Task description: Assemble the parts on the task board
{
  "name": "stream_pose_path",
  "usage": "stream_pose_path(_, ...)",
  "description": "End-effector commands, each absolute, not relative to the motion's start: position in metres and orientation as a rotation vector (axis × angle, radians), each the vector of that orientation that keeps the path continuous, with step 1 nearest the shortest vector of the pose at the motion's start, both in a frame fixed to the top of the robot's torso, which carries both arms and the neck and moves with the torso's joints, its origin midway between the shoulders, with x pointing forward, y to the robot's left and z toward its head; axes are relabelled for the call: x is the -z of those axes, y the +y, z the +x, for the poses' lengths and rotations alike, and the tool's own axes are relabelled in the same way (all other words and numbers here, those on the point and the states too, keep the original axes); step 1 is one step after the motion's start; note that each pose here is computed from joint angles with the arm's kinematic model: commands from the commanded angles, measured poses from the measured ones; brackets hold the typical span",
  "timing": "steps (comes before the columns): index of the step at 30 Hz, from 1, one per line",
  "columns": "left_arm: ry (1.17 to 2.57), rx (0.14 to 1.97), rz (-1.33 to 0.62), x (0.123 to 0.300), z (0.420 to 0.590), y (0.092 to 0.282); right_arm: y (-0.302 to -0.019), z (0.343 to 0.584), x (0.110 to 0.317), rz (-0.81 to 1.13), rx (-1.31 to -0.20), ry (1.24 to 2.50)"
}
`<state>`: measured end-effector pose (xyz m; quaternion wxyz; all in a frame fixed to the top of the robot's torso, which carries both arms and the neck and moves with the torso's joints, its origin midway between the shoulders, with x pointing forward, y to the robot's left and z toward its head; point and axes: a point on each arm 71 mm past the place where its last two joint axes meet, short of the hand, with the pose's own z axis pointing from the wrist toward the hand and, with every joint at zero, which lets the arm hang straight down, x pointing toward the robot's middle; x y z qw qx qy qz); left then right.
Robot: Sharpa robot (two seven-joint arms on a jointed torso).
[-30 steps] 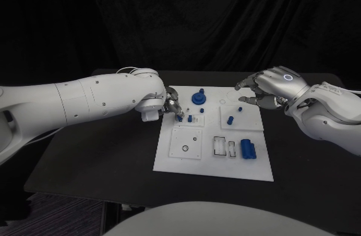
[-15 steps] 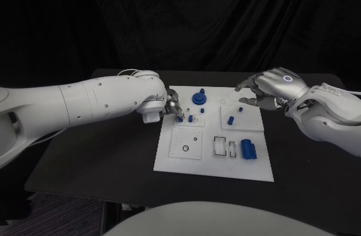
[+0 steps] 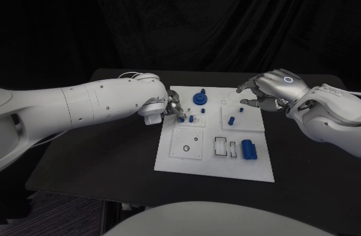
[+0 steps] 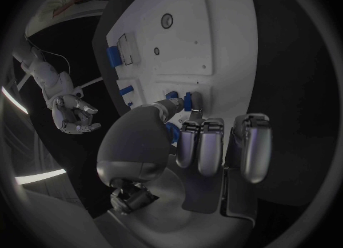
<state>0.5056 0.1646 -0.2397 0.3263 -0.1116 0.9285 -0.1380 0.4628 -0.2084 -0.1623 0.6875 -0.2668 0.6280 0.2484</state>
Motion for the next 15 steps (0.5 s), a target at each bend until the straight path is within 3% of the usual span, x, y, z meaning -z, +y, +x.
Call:
stream_pose_path(1, 2.388, 0.415, -0.321, 0.2434, 0.5041, 0.1631, -0.2101, 0.4634, 0.1638, -0.583, -0.537, 1.422)
stream_pose_path(15, 2.306, 0.414, -0.283, 0.2424, 0.5023, 0.1697, -0.2126, 0.4636, 0.1657, -0.578, -0.527, 1.435)
